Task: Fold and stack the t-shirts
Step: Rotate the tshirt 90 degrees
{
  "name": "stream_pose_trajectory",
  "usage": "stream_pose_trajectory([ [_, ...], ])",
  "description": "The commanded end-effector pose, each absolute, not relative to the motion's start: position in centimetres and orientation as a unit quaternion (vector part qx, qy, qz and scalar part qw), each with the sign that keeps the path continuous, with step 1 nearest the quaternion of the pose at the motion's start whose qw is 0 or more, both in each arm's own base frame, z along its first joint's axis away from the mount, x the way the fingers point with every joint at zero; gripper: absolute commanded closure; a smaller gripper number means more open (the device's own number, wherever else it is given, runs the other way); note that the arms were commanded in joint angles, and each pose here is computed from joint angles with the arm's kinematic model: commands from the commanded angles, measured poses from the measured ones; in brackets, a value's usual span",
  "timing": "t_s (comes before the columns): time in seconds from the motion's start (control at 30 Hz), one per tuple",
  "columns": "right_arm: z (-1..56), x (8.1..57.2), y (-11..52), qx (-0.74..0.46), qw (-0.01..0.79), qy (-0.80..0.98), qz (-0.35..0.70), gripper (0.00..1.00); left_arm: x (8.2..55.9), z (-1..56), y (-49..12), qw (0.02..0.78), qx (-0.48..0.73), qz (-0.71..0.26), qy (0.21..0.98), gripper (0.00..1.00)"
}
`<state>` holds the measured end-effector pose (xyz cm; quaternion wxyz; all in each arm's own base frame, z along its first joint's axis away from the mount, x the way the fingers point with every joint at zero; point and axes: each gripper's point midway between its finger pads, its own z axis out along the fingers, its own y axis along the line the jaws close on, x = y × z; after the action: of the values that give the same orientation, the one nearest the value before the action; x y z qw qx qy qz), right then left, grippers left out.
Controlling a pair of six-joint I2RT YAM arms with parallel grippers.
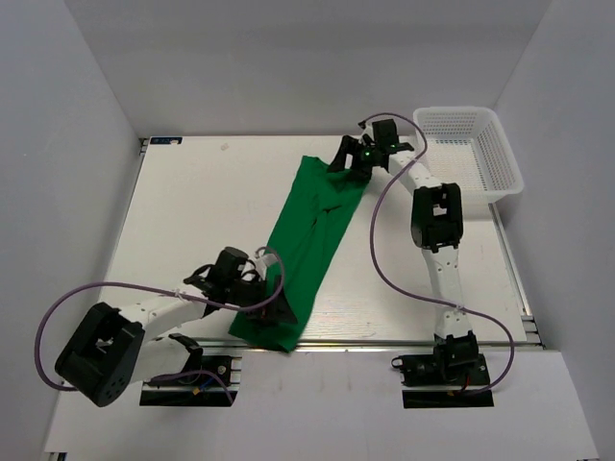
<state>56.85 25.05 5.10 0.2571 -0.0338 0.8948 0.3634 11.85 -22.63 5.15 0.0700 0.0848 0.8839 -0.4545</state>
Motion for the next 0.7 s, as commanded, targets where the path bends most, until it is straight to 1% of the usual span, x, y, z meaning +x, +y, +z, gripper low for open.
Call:
stream_pose_trajectory([
  [0.0,9.4,58.5,29.8,-0.12,0.338,0.835,0.418,0.1,8.5,7.9,-24.4,0.013,0.154,-0.491,0.858,0.0],
  [0.07,11.4,58.3,30.7,-0.136,0.357,0.825,0.417,0.1,8.8,10.0,-26.1,0.039,0.203,-0.511,0.834,0.0],
  [0.1,14.0,58.3,30.7,-0.158,0.382,0.811,0.413,0.1,9.1,10.5,-26.5,0.055,0.234,-0.512,0.825,0.0],
  [0.13,14.5,58.1,31.1,-0.16,0.389,0.812,0.404,0.1,10.6,12.1,-27.4,0.092,0.252,-0.507,0.819,0.0],
  [0.17,15.0,58.0,30.9,-0.163,0.393,0.813,0.396,0.1,10.8,12.1,-27.4,0.094,0.261,-0.492,0.825,0.0],
  [0.2,17.4,57.8,30.8,-0.178,0.414,0.804,0.387,0.1,11.5,12.4,-27.5,0.115,0.276,-0.481,0.824,0.0],
  [0.27,17.9,57.6,30.4,-0.176,0.421,0.815,0.357,0.1,13.4,13.4,-27.3,0.156,0.277,-0.444,0.838,0.0],
  [0.3,19.6,56.9,30.2,-0.174,0.428,0.819,0.341,0.1,15.2,14.1,-26.9,0.201,0.276,-0.412,0.845,0.0],
  [0.37,18.6,55.0,29.1,-0.163,0.4,0.848,0.307,0.1,16.3,14.1,-25.5,0.225,0.253,-0.362,0.869,0.0],
  [0.4,19.4,54.2,29.2,-0.159,0.405,0.854,0.286,0.1,18.2,14.2,-23.8,0.27,0.227,-0.314,0.882,0.0],
  [0.43,19.8,53.3,28.5,-0.149,0.4,0.864,0.267,0.1,19.0,14.3,-22.8,0.283,0.185,-0.295,0.894,0.0],
  [0.47,17.7,51.9,28.1,-0.142,0.374,0.881,0.252,0.1,19.7,14.6,-22.0,0.302,0.158,-0.275,0.899,0.0],
  [0.5,16.6,49.5,28.5,-0.143,0.345,0.893,0.252,0.1,20.8,14.8,-20.4,0.336,0.107,-0.244,0.904,0.0],
  [0.53,15.2,47.2,28.2,-0.146,0.317,0.902,0.256,0.1,21.0,14.7,-19.7,0.346,0.085,-0.232,0.905,0.0],
  [0.57,14.6,46.1,28.2,-0.142,0.306,0.906,0.257,0.1,21.3,14.6,-18.9,0.354,0.058,-0.22,0.907,0.0],
  [0.6,10.6,43.0,28.3,-0.142,0.263,0.921,0.248,0.1,21.8,14.5,-18.0,0.368,0.03,-0.202,0.907,0.0],
  [0.63,12.0,42.0,28.6,-0.137,0.272,0.917,0.257,0.1,22.2,14.9,-17.6,0.377,0.005,-0.201,0.904,0.0],
  [0.67,11.5,41.3,28.7,-0.134,0.265,0.92,0.255,0.1,22.0,14.7,-17.0,0.38,-0.007,-0.194,0.904,0.0],
])
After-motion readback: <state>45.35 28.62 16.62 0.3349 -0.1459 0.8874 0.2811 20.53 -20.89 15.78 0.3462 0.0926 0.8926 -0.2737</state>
